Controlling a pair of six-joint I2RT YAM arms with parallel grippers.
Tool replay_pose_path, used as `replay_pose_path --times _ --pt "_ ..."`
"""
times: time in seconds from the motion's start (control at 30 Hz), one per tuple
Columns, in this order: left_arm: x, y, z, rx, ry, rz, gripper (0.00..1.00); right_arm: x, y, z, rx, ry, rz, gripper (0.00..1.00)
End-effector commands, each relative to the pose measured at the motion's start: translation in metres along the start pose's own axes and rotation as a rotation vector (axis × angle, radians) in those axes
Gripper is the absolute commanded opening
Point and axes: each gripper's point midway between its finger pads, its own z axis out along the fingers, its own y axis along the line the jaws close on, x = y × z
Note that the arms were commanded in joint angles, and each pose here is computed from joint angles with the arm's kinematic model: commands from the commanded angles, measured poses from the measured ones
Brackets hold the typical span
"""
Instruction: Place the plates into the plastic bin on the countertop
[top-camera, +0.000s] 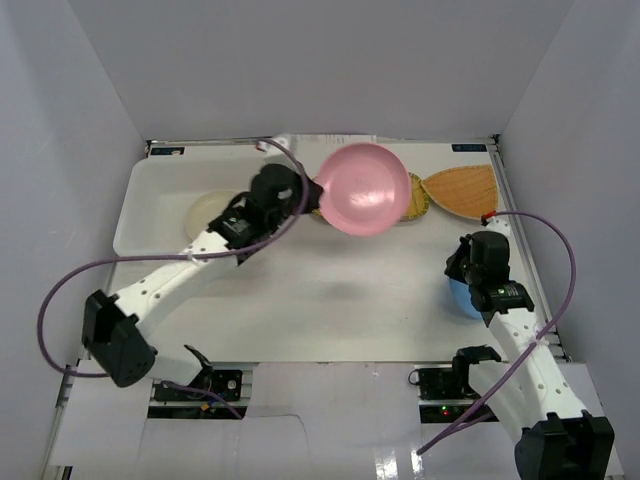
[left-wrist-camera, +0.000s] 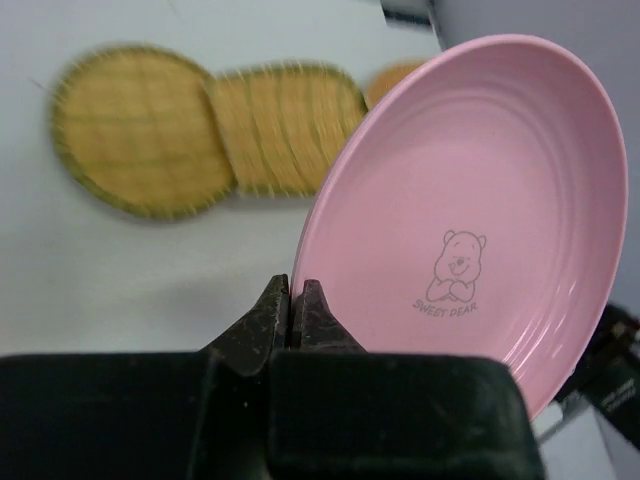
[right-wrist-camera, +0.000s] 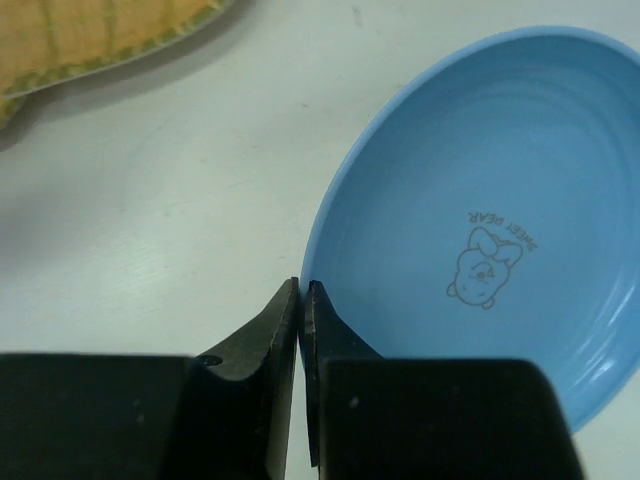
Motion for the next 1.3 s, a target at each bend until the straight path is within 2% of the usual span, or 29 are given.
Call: replay_pose_path --times 0.0,0.03,0.07,0.13,0.17,0.23,0.33,0.53,0.7,0.73,0.77,0.8,0.83,0.87,0.9,0.93,1.07,1.17,1.27 --pt "-0.094 0.076 -0.048 -0.163 -0.185 -0.058 0.0 -0.027 0.045 -0.02 -0.154 -0.048 -0.025 0.08" --pt "-0.103 0.097 -0.055 -0.206 -0.198 -0.074 0.0 -0.03 0.052 -0.023 -0.167 -0.054 -0.034 0.08" --pt "-0.127 0.137 -0.071 -0.288 -0.254 -0.11 0.0 -0.042 0.059 -0.03 -0.17 -0.09 -0.043 0.08" --pt "-0.123 0.177 -0.08 -0.364 -0.232 -0.136 0.0 -0.042 0.083 -0.039 -0.22 -0.096 -0.088 0.08" --pt "-0.131 0.214 -0.091 -0.438 -0.253 -0.176 0.0 -0.046 0.09 -0.041 -0.219 -0.11 -0.1 0.08" --pt "-0.111 0.249 -0.094 -0.488 -0.203 -0.225 0.0 -0.052 0.12 -0.054 -0.285 -0.12 -0.145 0.08" --pt "-0.091 0.319 -0.112 -0.645 -0.204 -0.33 0.0 -0.063 0.16 -0.073 -0.367 -0.156 -0.212 0.08" --pt "-0.06 0.363 -0.109 -0.783 -0.132 -0.374 0.0 -0.082 0.247 -0.105 -0.517 -0.217 -0.378 0.08" --pt "-0.028 0.378 -0.097 -0.809 -0.035 -0.382 0.01 -0.093 0.338 -0.14 -0.709 -0.292 -0.489 0.08" --pt "-0.024 0.38 -0.095 -0.81 -0.02 -0.386 0.13 -0.085 0.355 -0.132 -0.718 -0.29 -0.55 0.08" --pt "-0.02 0.382 -0.092 -0.811 -0.002 -0.389 0.2 -0.1 0.377 -0.15 -0.774 -0.32 -0.546 0.08" --pt "-0.021 0.38 -0.091 -0.805 0.001 -0.389 0.28 -0.096 0.394 -0.159 -0.815 -0.319 -0.57 0.08" --pt "-0.022 0.38 -0.091 -0.804 0.001 -0.386 0.45 -0.084 0.412 -0.149 -0.822 -0.308 -0.625 0.08" --pt "-0.026 0.378 -0.093 -0.799 -0.011 -0.383 0.55 -0.099 0.431 -0.164 -0.862 -0.351 -0.615 0.08" --pt "-0.032 0.375 -0.094 -0.793 -0.027 -0.378 0.64 -0.094 0.444 -0.17 -0.889 -0.353 -0.633 0.08" --pt "-0.036 0.373 -0.096 -0.787 -0.037 -0.375 0.73 -0.08 0.46 -0.157 -0.891 -0.333 -0.675 0.08" --pt "-0.065 0.353 -0.107 -0.727 -0.133 -0.359 0.86 -0.068 0.507 -0.159 -0.969 -0.339 -0.714 0.08" --pt "-0.098 0.323 -0.121 -0.624 -0.266 -0.353 0.88 -0.057 0.534 -0.155 -1.027 -0.345 -0.734 0.08" --pt "-0.152 0.286 -0.157 -0.542 -0.48 -0.329 0.89 -0.041 0.554 -0.15 -1.093 -0.355 -0.749 0.08"
